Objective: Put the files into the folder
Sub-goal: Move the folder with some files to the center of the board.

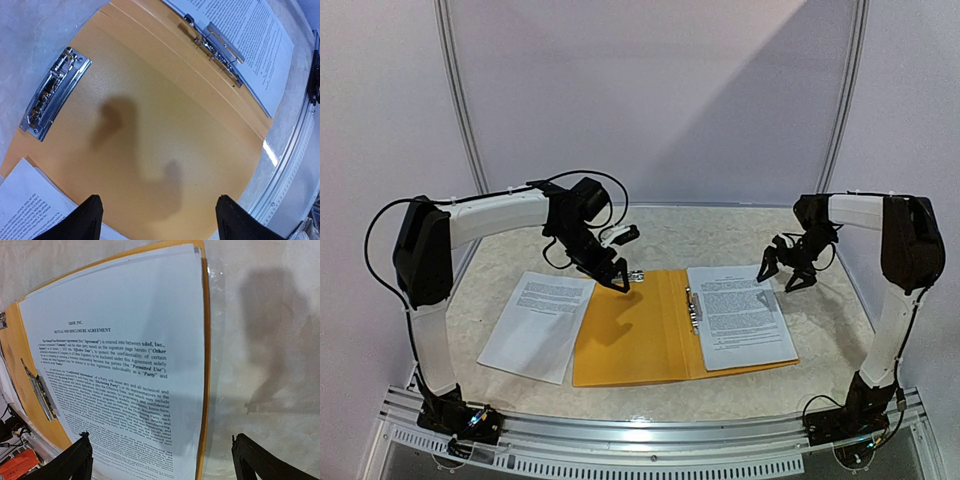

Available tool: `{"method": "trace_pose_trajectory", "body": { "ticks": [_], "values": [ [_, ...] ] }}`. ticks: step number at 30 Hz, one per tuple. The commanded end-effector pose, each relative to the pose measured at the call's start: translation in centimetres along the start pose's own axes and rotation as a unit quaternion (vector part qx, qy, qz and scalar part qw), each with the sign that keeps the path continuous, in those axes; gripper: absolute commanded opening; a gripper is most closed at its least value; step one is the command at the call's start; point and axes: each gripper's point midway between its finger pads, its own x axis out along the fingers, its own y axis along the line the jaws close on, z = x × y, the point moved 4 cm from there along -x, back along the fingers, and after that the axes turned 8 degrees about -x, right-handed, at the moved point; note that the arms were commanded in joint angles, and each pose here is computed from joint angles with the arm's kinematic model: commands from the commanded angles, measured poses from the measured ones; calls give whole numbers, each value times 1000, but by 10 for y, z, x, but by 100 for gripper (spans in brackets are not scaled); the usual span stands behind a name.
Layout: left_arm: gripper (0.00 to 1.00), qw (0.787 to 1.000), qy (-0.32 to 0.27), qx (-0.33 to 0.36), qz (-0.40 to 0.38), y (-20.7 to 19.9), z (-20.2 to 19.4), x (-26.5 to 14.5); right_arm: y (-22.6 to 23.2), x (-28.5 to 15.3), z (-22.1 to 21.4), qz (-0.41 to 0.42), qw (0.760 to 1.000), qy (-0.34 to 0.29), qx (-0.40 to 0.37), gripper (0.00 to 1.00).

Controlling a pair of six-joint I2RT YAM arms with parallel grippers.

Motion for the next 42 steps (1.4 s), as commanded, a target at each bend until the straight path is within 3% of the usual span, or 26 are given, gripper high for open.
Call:
{"method": "trace_pose_trajectory", "body": {
  "ticks": [1,12,27,42],
  "values": [
    [79,1000,-9,3,3,4,6,-4,5,2,14,-43,999,-30,-14,96],
    [79,1000,-8,4,7,5,6,-4,14,32,15,-25,999,-13,-14,96],
    [79,1000,-14,9,6,3,10,-7,29,41,13,-26,999,-7,-26,99],
    [79,1000,-22,19,6,1,17,-12,42,4,33,-44,997,-44,-36,99]
  ]
}}
